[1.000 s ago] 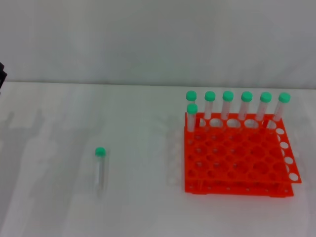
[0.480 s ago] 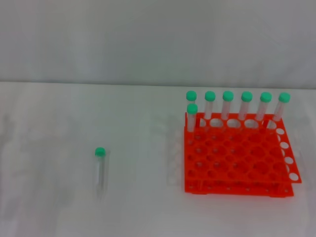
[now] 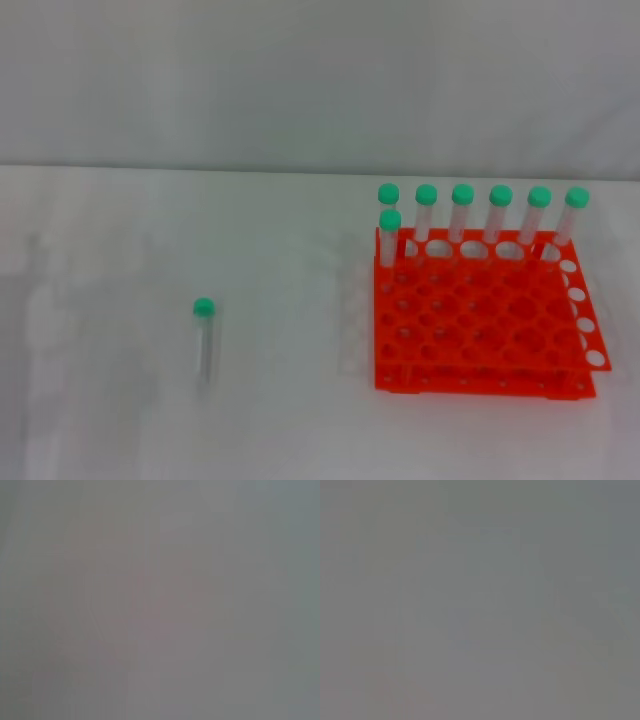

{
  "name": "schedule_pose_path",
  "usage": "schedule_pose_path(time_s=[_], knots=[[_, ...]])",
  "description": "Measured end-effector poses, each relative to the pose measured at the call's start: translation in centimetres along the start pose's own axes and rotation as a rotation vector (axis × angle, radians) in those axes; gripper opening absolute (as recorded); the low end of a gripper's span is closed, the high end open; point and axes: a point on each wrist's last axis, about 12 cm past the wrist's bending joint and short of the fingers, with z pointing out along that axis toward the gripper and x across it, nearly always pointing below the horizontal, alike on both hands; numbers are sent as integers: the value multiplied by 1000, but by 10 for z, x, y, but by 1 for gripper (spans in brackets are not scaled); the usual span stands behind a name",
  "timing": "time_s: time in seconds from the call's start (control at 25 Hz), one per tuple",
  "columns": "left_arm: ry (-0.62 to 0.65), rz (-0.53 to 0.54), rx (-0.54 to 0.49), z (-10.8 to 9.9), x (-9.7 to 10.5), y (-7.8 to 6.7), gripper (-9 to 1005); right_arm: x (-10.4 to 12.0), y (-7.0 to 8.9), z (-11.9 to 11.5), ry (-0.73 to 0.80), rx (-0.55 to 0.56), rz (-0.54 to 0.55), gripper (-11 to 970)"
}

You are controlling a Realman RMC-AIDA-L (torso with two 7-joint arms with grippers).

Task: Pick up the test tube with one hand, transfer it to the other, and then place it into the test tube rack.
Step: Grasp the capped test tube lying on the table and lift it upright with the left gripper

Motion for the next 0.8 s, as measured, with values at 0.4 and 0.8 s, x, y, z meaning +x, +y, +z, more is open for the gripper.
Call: schedule_pose_path(time_s=[0.4,0.8], knots=[[303,110,282,56,13,-59,843,-1,-3,0,-5,14,-19,851],[658,-81,513,98,-56,-75,842,-4,-7,1,-17,25,-20,848]])
